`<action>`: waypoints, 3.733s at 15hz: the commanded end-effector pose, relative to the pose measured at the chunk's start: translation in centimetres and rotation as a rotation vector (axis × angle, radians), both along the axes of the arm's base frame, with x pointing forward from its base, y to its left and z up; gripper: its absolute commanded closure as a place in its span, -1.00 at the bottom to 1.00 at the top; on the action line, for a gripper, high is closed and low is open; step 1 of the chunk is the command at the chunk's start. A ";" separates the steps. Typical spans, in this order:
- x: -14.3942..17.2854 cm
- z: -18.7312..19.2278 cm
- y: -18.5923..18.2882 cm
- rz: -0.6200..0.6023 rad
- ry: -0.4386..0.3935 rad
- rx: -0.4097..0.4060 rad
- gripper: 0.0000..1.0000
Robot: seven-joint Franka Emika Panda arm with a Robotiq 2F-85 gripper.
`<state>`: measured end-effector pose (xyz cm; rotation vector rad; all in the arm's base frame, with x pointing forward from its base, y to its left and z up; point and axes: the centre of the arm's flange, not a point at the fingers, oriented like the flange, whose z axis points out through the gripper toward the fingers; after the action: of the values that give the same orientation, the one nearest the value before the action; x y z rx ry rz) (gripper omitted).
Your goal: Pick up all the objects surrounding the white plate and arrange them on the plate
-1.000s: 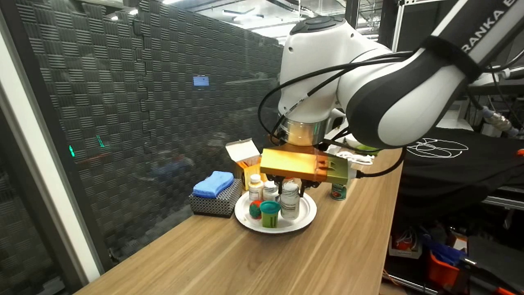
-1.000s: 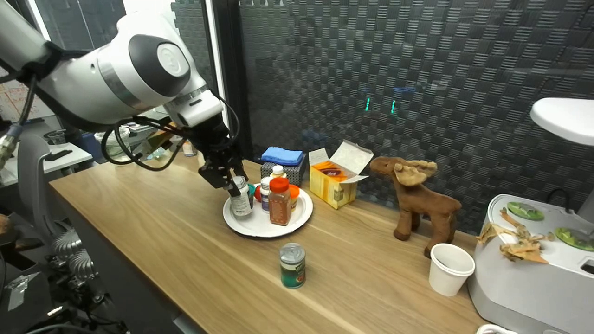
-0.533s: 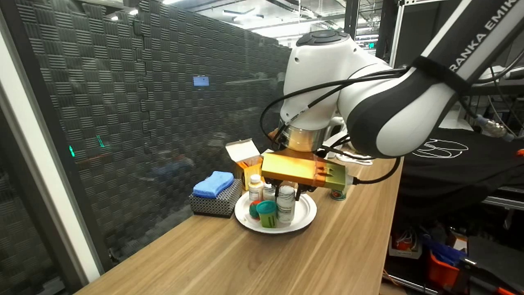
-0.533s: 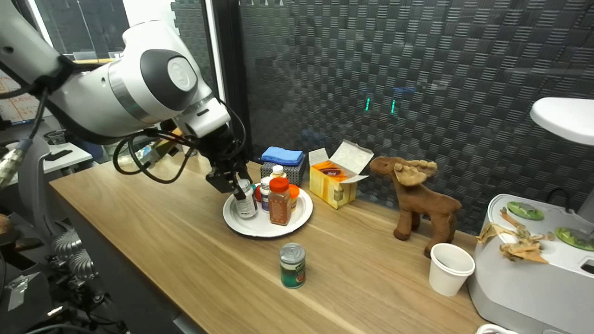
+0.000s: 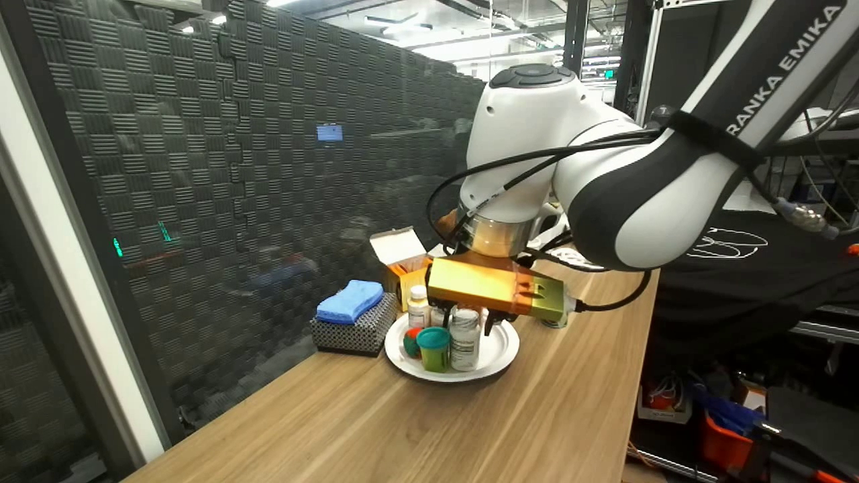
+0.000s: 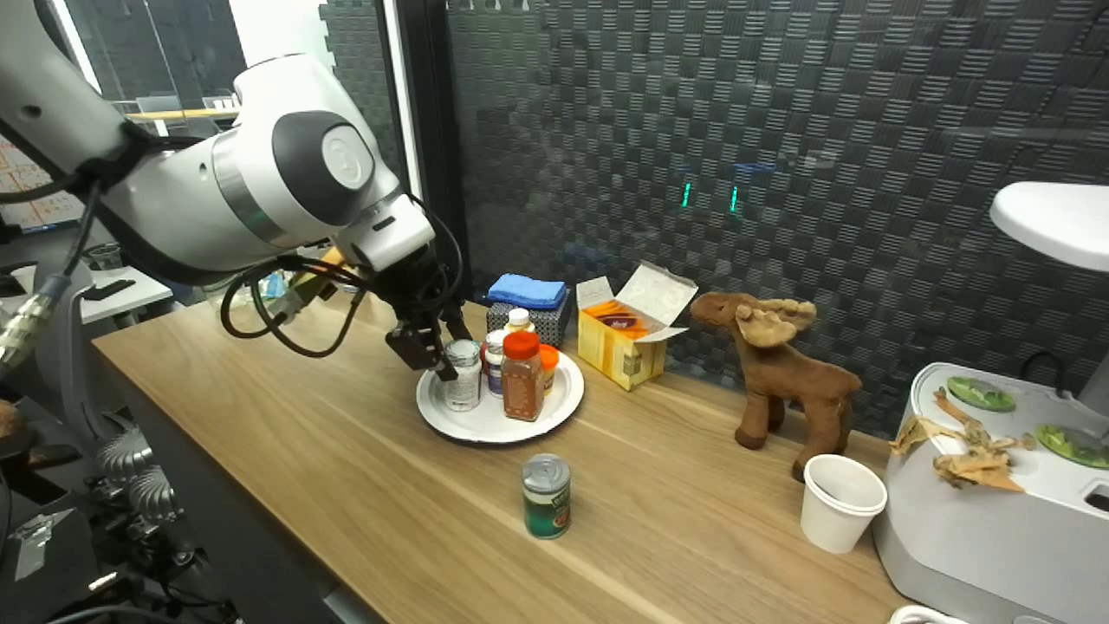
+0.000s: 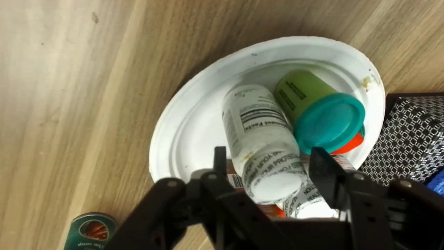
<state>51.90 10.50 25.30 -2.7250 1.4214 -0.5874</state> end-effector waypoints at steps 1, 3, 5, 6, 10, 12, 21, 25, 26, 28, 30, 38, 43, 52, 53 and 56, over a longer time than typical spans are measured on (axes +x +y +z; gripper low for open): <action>-0.6 1.0 -0.6 -0.005 -0.038 -0.015 -0.94; -1.0 1.9 -1.3 -0.023 -0.050 -0.044 -1.00; -1.6 3.4 -2.2 -0.050 -0.069 -0.079 -1.00; -1.9 4.1 -2.6 -0.069 -0.078 -0.096 -1.00; -3.9 6.7 -5.1 -0.211 -0.067 -0.163 -1.00; -5.4 6.9 -5.7 -0.276 -0.045 -0.174 -1.00; -7.0 4.2 -13.1 -0.486 -0.028 -0.002 -1.00; -5.7 5.0 -16.4 -0.539 0.030 0.081 -1.00; -5.3 5.2 -17.0 -0.545 0.048 0.097 -1.00; -5.1 4.9 -17.3 -0.547 0.070 0.126 -1.00; -4.3 4.4 -17.7 -0.540 0.073 0.146 -1.00; -0.6 3.2 -19.3 -0.558 0.068 0.119 -1.00; 0.9 2.8 -20.4 -0.564 0.080 0.114 -1.00; 0.4 1.5 -19.6 -0.497 0.153 0.104 -1.00; 0.1 1.6 -19.4 -0.498 0.157 0.096 -1.00; -0.5 2.2 -19.3 -0.503 0.154 0.084 -1.00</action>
<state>51.49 -8.91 26.09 -2.3792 2.1370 -0.3006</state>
